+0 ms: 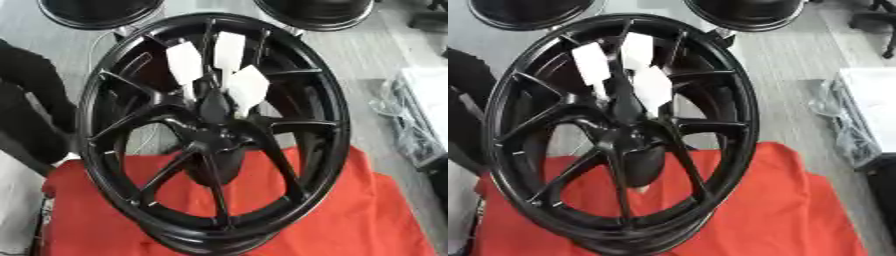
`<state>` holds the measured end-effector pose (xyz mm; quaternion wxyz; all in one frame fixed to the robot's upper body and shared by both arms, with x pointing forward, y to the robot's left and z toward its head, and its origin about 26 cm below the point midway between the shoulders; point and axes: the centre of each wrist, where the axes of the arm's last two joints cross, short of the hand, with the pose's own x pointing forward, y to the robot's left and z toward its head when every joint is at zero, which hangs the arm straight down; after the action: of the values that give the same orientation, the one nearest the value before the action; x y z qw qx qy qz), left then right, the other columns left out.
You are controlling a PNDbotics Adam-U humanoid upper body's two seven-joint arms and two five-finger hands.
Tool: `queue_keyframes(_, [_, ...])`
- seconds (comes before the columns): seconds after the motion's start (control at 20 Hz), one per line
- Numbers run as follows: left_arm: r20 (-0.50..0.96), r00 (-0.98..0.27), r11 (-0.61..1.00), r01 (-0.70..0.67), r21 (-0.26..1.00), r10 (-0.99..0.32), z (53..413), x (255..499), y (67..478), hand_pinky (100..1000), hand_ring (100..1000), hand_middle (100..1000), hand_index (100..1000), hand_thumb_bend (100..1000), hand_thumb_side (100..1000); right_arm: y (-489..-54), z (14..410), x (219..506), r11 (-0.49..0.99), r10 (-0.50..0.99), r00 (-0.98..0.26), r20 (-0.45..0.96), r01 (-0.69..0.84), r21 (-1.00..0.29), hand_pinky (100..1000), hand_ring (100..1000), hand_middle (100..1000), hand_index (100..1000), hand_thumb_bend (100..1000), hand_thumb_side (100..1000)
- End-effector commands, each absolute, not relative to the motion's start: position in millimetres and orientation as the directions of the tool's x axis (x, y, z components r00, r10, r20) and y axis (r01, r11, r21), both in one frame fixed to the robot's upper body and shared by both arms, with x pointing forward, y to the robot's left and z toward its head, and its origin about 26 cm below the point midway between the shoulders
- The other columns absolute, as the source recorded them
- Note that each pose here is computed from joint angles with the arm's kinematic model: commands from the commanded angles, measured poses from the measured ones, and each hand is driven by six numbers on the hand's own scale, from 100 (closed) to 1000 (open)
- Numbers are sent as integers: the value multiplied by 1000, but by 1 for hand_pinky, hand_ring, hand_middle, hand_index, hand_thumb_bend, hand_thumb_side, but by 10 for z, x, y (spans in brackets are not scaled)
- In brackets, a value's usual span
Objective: Pull the pin out of the wheel hub.
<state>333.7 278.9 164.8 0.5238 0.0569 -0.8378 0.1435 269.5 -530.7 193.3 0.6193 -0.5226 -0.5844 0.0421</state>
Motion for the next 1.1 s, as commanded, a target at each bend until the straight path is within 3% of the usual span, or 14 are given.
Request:
queue_keyframes(0.05, [881, -473, 954, -250, -164, 27, 1748, 3322, 2841, 639, 822, 730, 715, 331, 683, -5377, 2043, 2651, 411, 672, 340, 658, 568, -713, 820, 792, 811, 855, 489, 335])
queue_keyframes(0.2, [881, -473, 954, -251, -163, 26, 1749, 3322, 2842, 639, 822, 730, 715, 331, 682, -5370, 2049, 2649, 410, 673, 339, 658, 570, -713, 816, 786, 805, 849, 481, 337])
queue_keyframes(0.4, [882, -470, 954, -251, -161, 25, 1743, 3321, 2842, 638, 823, 731, 714, 330, 683, -5257, 2183, 2697, 421, 693, 259, 673, 612, -669, 800, 754, 770, 817, 469, 265])
queue_keyframes(0.55, [882, -470, 955, -247, -162, 28, 1744, 3322, 2833, 638, 823, 731, 714, 330, 682, -5018, 2392, 2787, 483, 715, 94, 693, 650, -587, 791, 727, 746, 791, 349, 203])
queue_keyframes(0.75, [881, -472, 957, -239, -164, 33, 1750, 3327, 2810, 638, 823, 731, 714, 329, 681, -4644, 2659, 2931, 631, 675, -157, 721, 628, -455, 791, 716, 741, 790, 216, 217])
queue_keyframes(0.95, [880, -473, 958, -233, -165, 37, 1752, 3330, 2788, 638, 824, 731, 714, 328, 680, -4313, 2854, 3108, 784, 545, -366, 755, 541, -303, 794, 712, 742, 791, 249, 204])
queue_keyframes(1.0, [880, -473, 959, -231, -165, 38, 1752, 3331, 2781, 638, 824, 731, 714, 328, 680, -4234, 2885, 3153, 815, 504, -410, 760, 516, -262, 791, 705, 736, 787, 315, 176])
queue_keyframes(1.05, [880, -473, 959, -229, -166, 39, 1752, 3332, 2775, 638, 824, 731, 714, 328, 680, -4155, 2907, 3200, 844, 462, -450, 764, 488, -222, 790, 701, 734, 785, 282, 200])
queue_keyframes(1.1, [880, -473, 959, -228, -166, 41, 1752, 3332, 2770, 638, 824, 732, 714, 328, 680, -4082, 2921, 3245, 866, 425, -481, 767, 462, -191, 788, 696, 728, 780, 309, 183])
